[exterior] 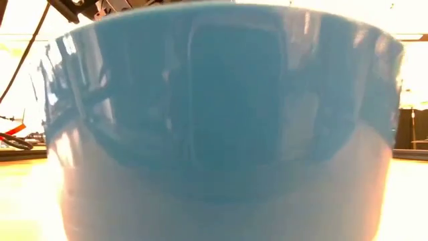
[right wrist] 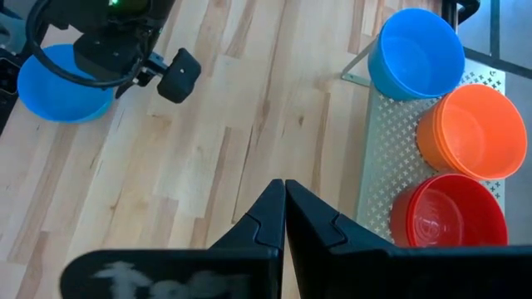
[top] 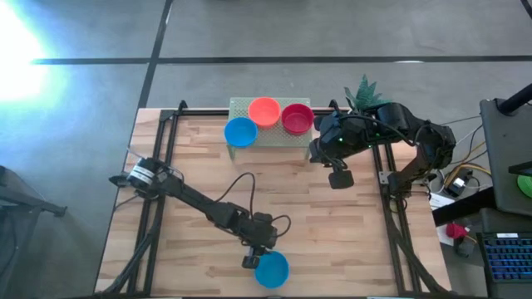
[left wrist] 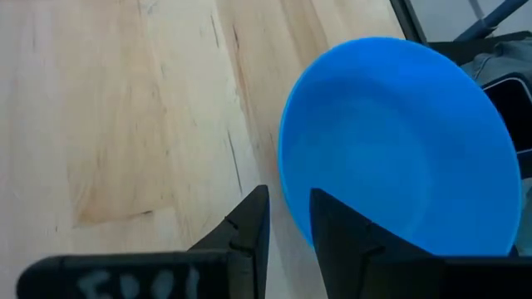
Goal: Pick & Place Mini bowls
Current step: Stack the blue bowl on the blue bowls on the shelf
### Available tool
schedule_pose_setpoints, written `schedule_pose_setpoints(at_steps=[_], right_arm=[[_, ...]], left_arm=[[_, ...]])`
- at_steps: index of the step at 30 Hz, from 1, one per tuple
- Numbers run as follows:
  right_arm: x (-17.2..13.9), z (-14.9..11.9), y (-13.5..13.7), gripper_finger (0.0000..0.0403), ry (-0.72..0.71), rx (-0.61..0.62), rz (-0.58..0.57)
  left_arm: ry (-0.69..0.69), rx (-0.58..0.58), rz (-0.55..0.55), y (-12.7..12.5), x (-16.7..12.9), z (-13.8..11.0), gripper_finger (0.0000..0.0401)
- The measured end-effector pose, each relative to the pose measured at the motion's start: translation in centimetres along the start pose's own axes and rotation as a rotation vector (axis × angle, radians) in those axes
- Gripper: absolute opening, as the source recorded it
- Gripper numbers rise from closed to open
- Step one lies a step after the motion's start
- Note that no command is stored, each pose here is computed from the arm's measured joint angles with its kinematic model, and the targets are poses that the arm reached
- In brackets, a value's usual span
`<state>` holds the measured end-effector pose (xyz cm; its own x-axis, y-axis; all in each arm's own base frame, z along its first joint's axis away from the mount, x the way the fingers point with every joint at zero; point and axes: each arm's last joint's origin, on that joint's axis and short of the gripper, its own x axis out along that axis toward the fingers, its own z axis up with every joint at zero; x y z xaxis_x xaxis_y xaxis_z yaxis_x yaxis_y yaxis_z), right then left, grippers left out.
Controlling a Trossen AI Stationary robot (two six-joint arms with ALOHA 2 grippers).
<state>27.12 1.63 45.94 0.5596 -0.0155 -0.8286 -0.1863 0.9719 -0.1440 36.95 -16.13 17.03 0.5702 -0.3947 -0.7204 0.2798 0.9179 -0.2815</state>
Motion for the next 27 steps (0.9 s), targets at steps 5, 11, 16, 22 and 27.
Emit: schedule_pose_setpoints(at_steps=[5, 11, 16, 22, 27], right_arm=[[0.00, 0.00, 0.00, 0.0008, 0.000, 0.000, 0.000], [0.00, 0.00, 0.00, 0.0008, 0.000, 0.000, 0.000], [0.00, 0.00, 0.00, 0.0008, 0.000, 0.000, 0.000], [0.00, 0.00, 0.00, 0.0008, 0.000, 0.000, 0.000], [0.00, 0.02, 0.00, 0.0008, -0.002, 0.000, -0.001]], left_arm=[[0.002, -0.001, 0.001, 0.03, 0.09, -0.06, 0.0080], [0.028, -0.033, 0.008, 0.27, 0.80, -0.57, 0.0080], [0.027, -0.031, 0.001, 0.25, 0.80, -0.55, 0.0080], [0.042, -0.051, -0.013, 0.16, 0.81, -0.67, 0.0068], [0.046, -0.061, -0.013, 0.18, 0.81, -0.71, 0.0015]])
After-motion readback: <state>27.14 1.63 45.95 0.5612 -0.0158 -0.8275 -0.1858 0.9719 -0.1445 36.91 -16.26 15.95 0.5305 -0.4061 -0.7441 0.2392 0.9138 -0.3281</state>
